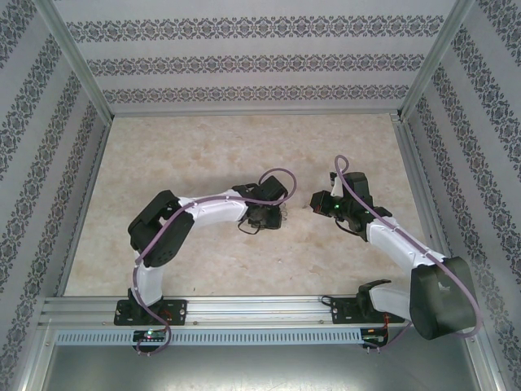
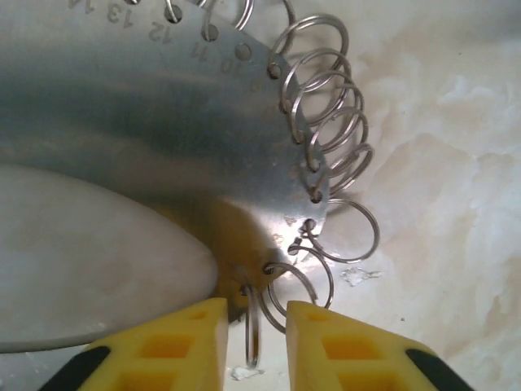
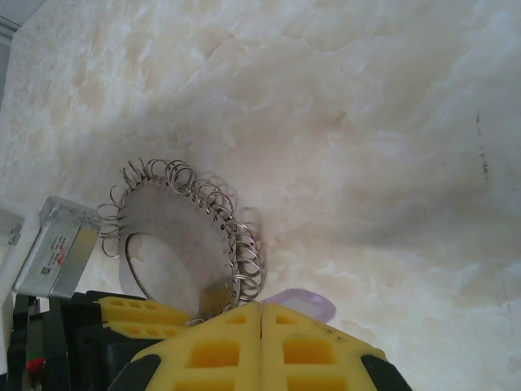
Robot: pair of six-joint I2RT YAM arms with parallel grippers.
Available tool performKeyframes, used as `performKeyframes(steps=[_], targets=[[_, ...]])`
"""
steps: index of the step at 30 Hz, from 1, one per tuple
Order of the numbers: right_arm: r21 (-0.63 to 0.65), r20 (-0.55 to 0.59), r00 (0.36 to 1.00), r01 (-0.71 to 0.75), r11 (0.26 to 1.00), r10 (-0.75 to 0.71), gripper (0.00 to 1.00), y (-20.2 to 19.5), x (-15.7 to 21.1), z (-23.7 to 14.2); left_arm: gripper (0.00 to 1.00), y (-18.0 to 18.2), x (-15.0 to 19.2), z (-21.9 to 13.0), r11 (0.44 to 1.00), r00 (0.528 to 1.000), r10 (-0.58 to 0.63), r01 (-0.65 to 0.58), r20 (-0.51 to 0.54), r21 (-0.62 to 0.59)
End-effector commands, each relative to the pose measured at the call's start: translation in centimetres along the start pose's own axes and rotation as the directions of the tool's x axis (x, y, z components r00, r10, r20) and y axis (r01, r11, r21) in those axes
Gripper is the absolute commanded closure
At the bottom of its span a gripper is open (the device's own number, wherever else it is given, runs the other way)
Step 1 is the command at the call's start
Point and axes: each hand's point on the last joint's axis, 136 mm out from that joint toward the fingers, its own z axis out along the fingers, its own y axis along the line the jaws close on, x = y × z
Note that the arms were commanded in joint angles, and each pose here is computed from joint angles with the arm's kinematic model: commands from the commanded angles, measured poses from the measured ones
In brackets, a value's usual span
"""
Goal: Put the keys on the keyring
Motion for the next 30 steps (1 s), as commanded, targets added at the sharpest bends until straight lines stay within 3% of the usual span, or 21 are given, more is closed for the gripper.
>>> performKeyframes(steps=[1, 3, 7, 15, 25, 30], targets=[[-0.010, 0.008, 1.000, 0.007, 1.000, -0.007, 1.00, 0.4, 0.0, 0.1, 0.55, -1.0, -2.7, -2.5, 1.000, 0.990, -0.029, 0.029, 0.135, 0.005], [-0.008, 0.001, 1.000, 0.010, 1.000, -0.010, 1.00, 0.6, 0.4, 0.3, 0.45, -0.6, -4.1, -4.2, 1.000, 0.983, 0.007, -0.002, 0.181, -0.024], [-0.015, -0.032, 0.999, 0.024, 1.000, -0.024, 1.00, 1.5, 1.7, 1.1, 0.40, 1.6, -7.5, -5.7, 0.995, 0.971, 0.066, -0.047, 0.230, -0.087], [-0.011, -0.088, 0.995, 0.044, 0.999, -0.045, 1.00, 2.7, 4.6, 2.2, 0.39, 5.1, -12.8, -2.7, 0.974, 0.972, 0.183, -0.159, 0.145, -0.160], [-0.039, -0.156, 0.986, 0.045, 0.998, -0.051, 1.00, 4.5, 7.9, 3.7, 0.40, 5.1, -14.0, 0.7, 0.973, 0.975, 0.208, -0.198, 0.083, -0.115], [-0.018, -0.156, 0.987, 0.035, 0.999, -0.037, 1.00, 4.5, 7.6, 5.3, 0.40, 6.0, -13.2, 1.3, 0.974, 0.979, 0.198, -0.190, 0.054, -0.124]])
